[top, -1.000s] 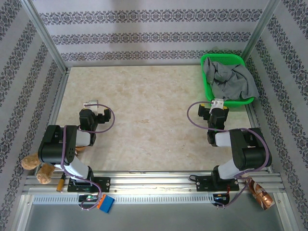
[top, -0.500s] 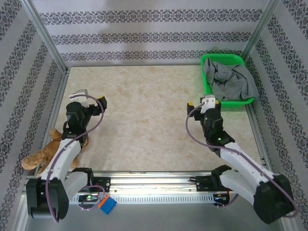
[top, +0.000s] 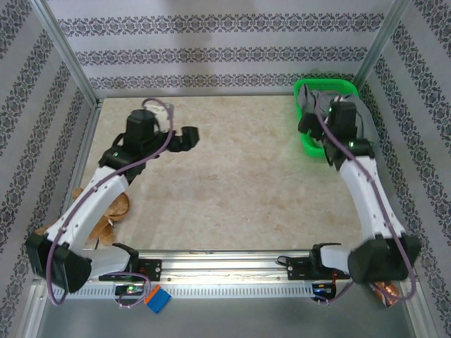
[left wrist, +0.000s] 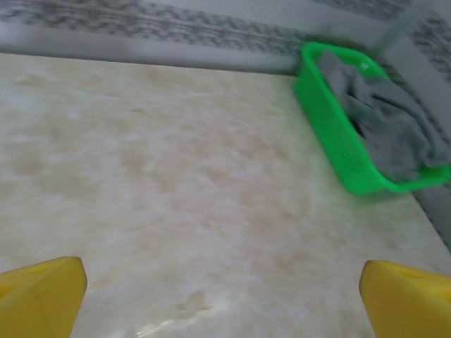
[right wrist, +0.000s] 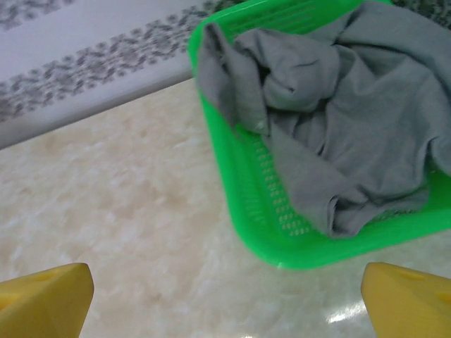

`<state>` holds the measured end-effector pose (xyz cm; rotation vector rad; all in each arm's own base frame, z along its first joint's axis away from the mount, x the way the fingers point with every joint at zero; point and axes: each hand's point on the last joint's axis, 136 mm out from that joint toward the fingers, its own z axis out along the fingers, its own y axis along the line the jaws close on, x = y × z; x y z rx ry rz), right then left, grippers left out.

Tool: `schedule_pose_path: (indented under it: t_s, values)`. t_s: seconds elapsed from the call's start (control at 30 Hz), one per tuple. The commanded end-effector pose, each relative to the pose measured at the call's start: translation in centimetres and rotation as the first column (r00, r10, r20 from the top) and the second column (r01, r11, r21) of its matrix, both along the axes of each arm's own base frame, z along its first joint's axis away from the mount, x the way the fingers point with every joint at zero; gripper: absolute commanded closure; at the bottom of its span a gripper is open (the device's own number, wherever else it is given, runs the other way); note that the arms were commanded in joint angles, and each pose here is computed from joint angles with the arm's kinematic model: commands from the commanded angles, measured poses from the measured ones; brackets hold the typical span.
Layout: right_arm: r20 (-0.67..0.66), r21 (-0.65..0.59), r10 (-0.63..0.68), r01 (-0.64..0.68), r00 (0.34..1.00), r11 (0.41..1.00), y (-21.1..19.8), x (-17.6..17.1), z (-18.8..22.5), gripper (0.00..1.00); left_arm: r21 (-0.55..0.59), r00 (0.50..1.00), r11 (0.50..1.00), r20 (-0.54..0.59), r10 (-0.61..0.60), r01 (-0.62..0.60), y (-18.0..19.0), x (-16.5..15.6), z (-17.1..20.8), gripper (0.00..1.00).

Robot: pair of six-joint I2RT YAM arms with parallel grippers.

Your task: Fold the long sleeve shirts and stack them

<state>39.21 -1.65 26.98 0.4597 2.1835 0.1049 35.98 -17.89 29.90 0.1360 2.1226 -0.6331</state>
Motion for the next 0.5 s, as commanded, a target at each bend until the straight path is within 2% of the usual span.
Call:
schedule_pose_path:
  t_s: [0.0,0.07,0.2,0.33,0.47]
  values:
    - [-0.218,0.077,-0.04,0.058,0.975,0.995,-2.6,1.1,-3.8,0.02,0.043,0.99,0.991,-0.062,-0.123,0.126,-4.2,-1.0,-0.4,0.0]
    - [-0.272,0.096,-0.045,0.074,0.961,0.993,-4.1,3.2,-5.4,0.03,0.028,0.981,0.981,-0.044,-0.189,0.19,-7.1,-1.3,0.5,0.0]
    - [-0.409,0.04,-0.069,0.093,0.91,0.995,-6.3,5.7,-9.9,0.05,-0.015,0.962,0.964,-0.05,-0.267,0.267,-10.1,-2.3,1.2,0.0]
    - [-0.521,0.04,-0.069,0.104,0.851,0.994,-7.2,6.8,-14.7,0.09,-0.055,0.951,0.956,-0.101,-0.291,0.287,-10.7,-3.6,0.6,0.0]
    - [-0.589,0.05,-0.056,0.105,0.806,0.993,-7.3,7.2,-18.5,0.13,-0.044,0.957,0.966,-0.132,-0.258,0.254,-9.6,-4.4,-0.2,0.0]
